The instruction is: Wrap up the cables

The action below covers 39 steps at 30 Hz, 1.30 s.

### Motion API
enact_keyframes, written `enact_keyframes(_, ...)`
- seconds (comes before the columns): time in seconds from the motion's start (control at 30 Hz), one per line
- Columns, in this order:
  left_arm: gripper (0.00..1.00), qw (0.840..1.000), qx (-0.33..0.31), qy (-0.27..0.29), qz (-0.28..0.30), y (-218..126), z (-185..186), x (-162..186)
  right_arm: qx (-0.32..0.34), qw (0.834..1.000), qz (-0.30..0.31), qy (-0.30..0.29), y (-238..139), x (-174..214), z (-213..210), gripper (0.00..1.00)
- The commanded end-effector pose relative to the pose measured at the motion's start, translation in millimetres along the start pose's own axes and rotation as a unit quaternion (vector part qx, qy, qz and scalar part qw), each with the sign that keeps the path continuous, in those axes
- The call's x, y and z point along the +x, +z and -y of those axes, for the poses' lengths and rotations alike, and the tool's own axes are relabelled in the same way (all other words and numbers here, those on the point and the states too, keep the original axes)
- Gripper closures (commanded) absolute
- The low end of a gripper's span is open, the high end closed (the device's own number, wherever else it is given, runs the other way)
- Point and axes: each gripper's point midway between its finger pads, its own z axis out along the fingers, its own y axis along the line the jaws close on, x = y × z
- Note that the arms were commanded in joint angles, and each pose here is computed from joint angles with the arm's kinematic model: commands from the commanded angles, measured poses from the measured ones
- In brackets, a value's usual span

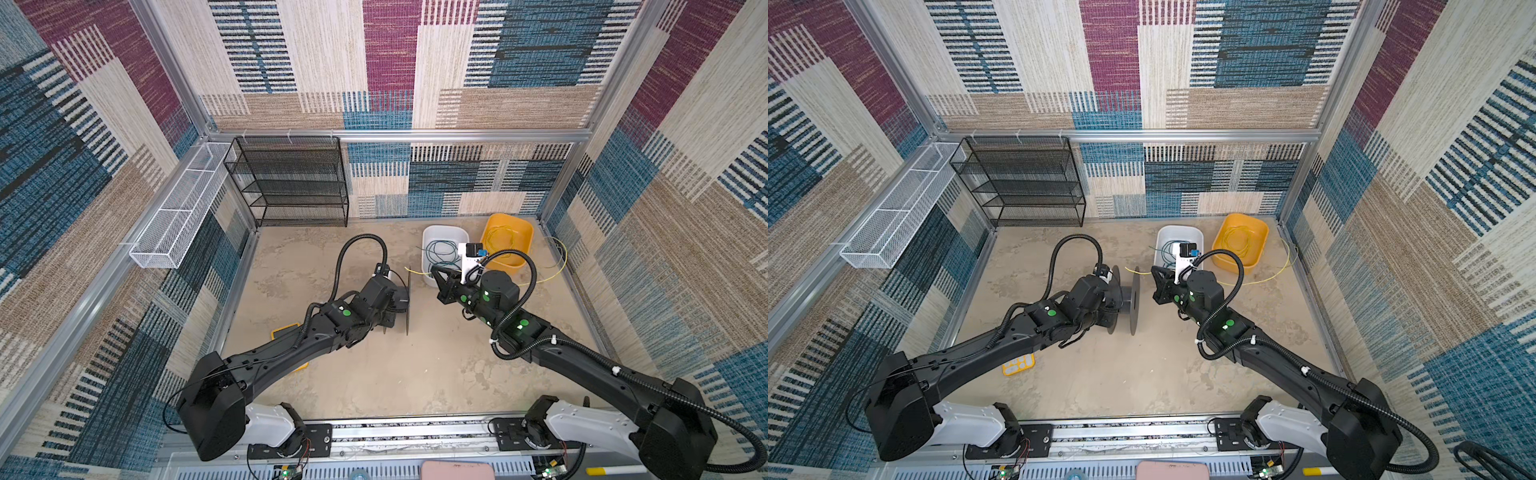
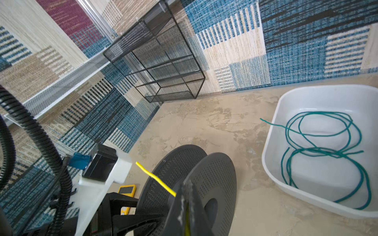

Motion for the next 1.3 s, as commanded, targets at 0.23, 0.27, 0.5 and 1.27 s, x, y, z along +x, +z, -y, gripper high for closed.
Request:
enact_keyframes(0.23,0.94,0.996,-0.007,0.089,0.017,0.7,3.3,-17.3,0.000,0.989,-0.058,-0.138,16.9,4.1,-2.9,1.00)
enact_keyframes(0.27,0.95,0.995,-0.003,0.096,0.015,1.8,5.1,-17.1,0.002,0.988,-0.059,-0.145,18.5,4.5,-1.6,1.00)
enact_keyframes(0.5,0.90,0.993,-0.001,0.117,0.017,2.2,5.9,-17.6,-0.004,0.988,-0.073,-0.139,36.6,12.9,-0.9,1.00)
enact_keyframes(1.27,0.88,0.988,0.020,0.153,0.007,8.5,9.3,-22.8,-0.021,0.988,-0.084,-0.126,33.0,12.5,-2.5,1.00)
